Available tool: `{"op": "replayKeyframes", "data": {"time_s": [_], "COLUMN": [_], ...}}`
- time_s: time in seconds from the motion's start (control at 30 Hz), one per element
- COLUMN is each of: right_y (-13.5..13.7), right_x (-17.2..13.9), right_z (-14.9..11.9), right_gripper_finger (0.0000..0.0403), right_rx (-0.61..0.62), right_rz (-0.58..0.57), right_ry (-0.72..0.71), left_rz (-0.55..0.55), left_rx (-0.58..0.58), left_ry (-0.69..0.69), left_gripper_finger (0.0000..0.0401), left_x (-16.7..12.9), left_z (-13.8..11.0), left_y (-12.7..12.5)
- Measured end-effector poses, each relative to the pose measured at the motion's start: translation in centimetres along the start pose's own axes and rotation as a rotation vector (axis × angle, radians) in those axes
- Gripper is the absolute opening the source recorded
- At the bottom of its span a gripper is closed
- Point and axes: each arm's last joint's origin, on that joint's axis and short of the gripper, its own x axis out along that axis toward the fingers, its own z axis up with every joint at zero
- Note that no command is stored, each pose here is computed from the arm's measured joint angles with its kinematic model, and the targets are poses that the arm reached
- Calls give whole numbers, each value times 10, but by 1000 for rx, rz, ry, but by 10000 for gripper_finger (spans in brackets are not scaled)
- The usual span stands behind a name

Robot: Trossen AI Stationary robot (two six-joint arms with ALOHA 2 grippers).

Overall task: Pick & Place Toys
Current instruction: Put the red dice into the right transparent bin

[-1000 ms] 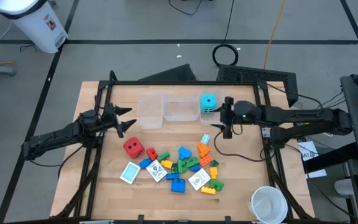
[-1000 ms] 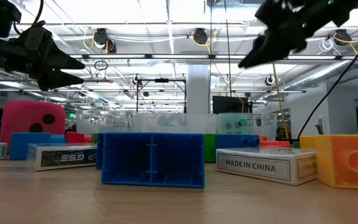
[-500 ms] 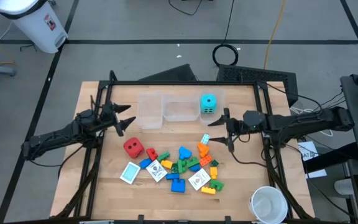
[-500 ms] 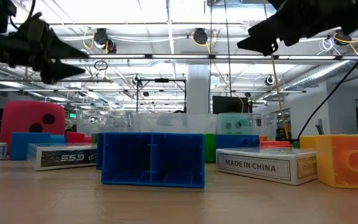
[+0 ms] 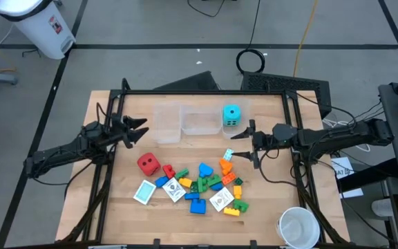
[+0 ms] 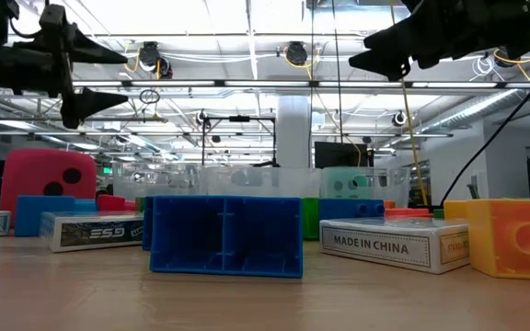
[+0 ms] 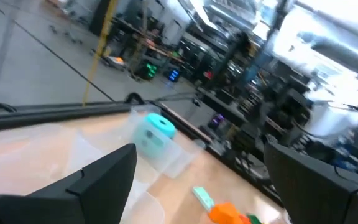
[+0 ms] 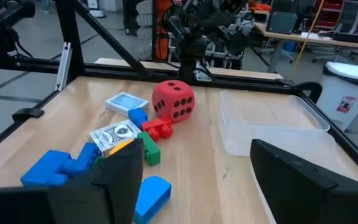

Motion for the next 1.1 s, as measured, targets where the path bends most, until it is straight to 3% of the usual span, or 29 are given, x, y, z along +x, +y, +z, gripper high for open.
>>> {"op": "replayKeyframes", "data": {"time_s": [0.27,0.47,0.6,0.73,0.87,1.1], "right_y": [0,0,0,0,0,0], "right_x": [0,0,0,0,0,0], "right_z": [0,2,4,4,5,3], "right_gripper_finger": [263,263,263,263,263,263], "right_rx": [1,-48,-52,-68,-82,-82], "right_rz": [0,-3,-4,-5,-6,-4], "right_ry": [-1,-25,-38,-44,-54,-35], "left_rz": [42,-172,-271,-303,-252,26], "left_rx": [-75,-161,-154,-38,170,569], "left_ry": [-31,56,119,224,454,825], "left_gripper_finger": [356,356,356,356,356,356], "left_x": [0,2,9,26,50,82], "left_z": [1,3,14,33,46,24], "left_y": [1,-10,-31,-67,-113,-186]}}
